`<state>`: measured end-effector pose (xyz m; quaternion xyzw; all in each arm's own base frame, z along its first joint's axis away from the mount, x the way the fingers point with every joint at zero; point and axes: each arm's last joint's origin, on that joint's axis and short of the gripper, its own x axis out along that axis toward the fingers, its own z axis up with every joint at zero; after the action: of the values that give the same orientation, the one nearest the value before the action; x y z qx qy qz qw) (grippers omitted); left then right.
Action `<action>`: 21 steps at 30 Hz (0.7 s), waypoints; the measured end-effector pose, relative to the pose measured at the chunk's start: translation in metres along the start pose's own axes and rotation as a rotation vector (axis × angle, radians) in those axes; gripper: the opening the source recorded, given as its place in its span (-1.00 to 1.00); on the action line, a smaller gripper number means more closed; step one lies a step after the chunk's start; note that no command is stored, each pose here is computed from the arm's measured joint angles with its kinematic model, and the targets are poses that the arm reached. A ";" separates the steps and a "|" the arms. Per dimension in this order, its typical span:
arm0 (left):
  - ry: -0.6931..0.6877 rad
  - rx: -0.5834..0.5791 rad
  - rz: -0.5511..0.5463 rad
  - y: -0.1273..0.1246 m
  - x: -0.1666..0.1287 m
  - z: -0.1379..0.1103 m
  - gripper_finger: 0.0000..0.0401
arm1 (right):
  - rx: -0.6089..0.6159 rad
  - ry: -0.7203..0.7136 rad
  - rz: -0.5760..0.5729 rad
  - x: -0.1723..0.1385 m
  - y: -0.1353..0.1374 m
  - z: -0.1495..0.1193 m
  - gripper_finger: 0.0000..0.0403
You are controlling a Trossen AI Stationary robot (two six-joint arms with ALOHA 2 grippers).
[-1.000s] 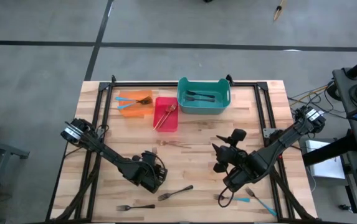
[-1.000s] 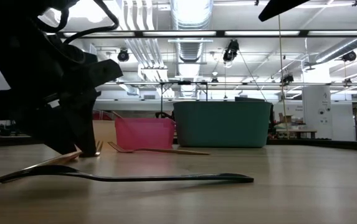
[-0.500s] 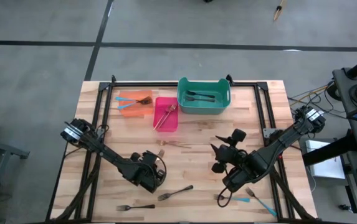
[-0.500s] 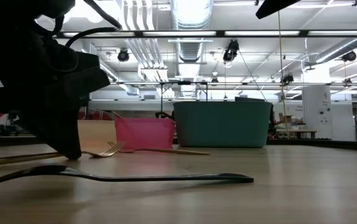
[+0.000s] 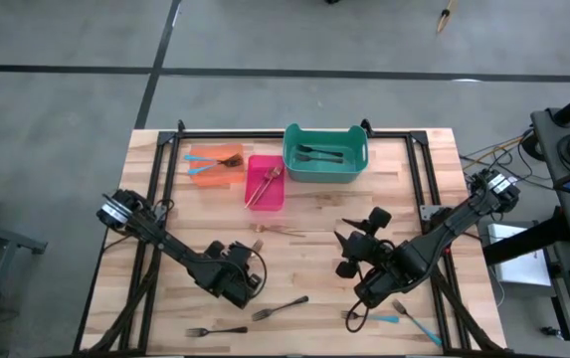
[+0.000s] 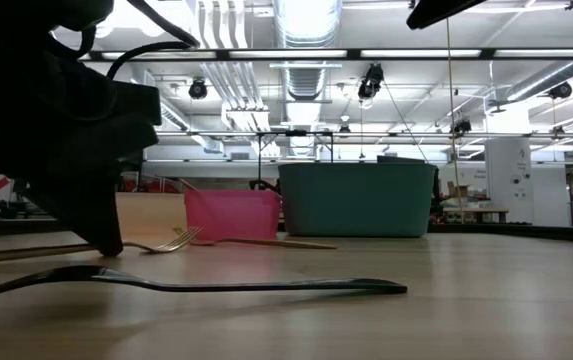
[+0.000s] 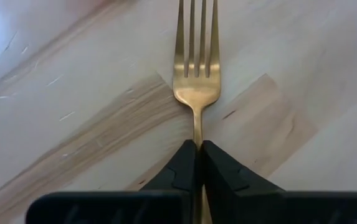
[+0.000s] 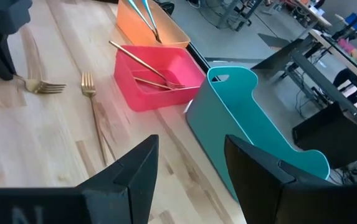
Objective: Sort silverware by color (type)
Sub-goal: Put the gold fork into the red bin
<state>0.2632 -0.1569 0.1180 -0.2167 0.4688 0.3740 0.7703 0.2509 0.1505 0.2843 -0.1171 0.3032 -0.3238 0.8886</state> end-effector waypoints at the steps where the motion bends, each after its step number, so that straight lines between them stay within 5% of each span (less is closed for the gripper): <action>1: -0.001 0.009 -0.007 0.000 -0.002 0.001 -0.99 | -0.002 0.001 -0.002 0.001 0.000 -0.001 -0.13; 11: -0.067 0.127 -0.125 0.017 -0.053 0.025 -1.00 | 0.165 0.029 0.032 0.017 0.006 -0.003 -0.13; 21: -0.171 0.229 -0.209 0.080 -0.104 0.107 -1.00 | 0.007 0.190 -0.010 0.077 -0.023 0.008 -0.13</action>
<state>0.2314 -0.0724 0.2609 -0.1427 0.4160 0.2532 0.8617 0.2910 0.0831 0.2643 -0.0844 0.3842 -0.3389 0.8546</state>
